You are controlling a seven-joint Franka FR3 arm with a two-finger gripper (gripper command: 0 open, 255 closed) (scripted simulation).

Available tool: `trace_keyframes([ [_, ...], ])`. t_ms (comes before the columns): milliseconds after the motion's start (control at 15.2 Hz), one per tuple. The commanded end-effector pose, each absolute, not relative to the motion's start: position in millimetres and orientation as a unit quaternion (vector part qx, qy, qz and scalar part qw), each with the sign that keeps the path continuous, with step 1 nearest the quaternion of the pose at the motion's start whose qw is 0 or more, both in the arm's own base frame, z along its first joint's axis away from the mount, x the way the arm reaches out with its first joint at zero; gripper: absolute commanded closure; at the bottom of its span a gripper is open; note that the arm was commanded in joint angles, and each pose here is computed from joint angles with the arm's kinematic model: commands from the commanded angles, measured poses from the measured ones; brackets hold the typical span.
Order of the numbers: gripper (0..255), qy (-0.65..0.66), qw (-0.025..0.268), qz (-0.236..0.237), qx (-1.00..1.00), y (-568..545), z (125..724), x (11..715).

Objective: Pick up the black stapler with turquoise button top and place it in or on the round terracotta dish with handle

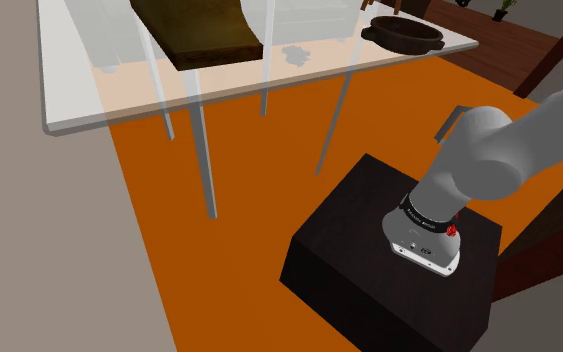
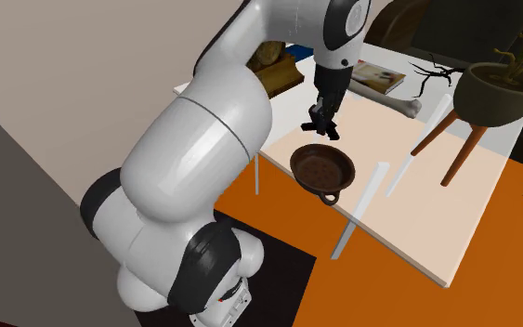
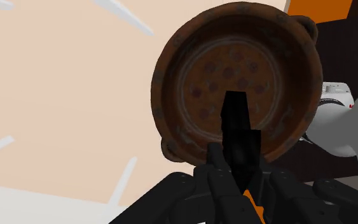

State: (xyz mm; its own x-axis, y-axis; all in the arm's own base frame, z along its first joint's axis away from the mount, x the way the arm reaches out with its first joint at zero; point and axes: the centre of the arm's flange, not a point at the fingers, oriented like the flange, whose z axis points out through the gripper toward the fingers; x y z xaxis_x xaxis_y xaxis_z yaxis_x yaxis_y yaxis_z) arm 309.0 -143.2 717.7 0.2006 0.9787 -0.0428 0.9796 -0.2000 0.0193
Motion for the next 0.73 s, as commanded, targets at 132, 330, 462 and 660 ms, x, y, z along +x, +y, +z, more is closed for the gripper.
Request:
trace_keyframes([
  [132, 255, 0.633, 0.021, -0.011, 0.774, -168.3, 712.9, 283.2],
  [330, 255, 0.633, 0.021, -0.011, 0.774, -168.3, 697.1, 283.2],
  [462, 255, 0.633, 0.021, -0.011, 0.774, -168.3, 686.5, 283.2],
  [660, 255, 0.633, 0.021, -0.011, 0.774, -168.3, 670.7, 283.2],
])
